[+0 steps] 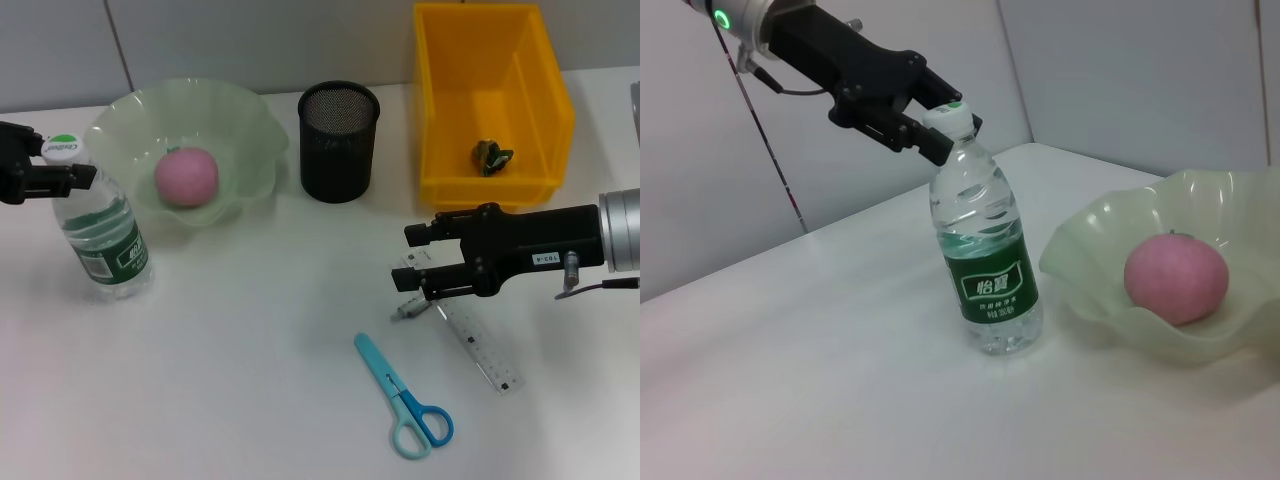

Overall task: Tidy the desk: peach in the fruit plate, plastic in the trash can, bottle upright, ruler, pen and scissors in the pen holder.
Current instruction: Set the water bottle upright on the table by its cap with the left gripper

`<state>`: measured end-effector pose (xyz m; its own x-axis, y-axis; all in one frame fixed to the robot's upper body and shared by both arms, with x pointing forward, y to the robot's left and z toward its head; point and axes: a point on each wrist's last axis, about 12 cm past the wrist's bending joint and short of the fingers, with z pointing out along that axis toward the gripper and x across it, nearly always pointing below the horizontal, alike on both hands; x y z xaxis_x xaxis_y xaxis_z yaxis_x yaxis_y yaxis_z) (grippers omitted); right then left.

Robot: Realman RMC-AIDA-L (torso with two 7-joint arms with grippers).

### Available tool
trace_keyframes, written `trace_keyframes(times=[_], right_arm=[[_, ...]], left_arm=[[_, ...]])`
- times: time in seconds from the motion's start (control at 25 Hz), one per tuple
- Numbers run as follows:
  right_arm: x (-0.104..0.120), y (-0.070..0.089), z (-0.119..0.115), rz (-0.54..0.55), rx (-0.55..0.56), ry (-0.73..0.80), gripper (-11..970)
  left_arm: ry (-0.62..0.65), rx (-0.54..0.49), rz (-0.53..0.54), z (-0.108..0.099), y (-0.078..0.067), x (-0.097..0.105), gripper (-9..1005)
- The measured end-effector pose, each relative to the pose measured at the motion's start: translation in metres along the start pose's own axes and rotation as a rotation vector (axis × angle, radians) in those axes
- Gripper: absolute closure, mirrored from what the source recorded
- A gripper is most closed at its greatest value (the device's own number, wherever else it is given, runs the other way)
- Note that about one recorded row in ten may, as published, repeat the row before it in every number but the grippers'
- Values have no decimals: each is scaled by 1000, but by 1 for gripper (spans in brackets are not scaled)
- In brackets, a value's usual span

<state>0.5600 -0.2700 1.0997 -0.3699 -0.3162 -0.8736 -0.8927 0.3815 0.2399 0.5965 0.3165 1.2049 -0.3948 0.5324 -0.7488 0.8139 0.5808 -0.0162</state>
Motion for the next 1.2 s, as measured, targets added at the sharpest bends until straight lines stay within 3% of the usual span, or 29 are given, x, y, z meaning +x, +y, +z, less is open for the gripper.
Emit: trace_keyframes(times=[1.2], right_arm=[[1,0,1,8,-2,-3,240]], left_arm=[[6,-7,3,2,1,-1,434]])
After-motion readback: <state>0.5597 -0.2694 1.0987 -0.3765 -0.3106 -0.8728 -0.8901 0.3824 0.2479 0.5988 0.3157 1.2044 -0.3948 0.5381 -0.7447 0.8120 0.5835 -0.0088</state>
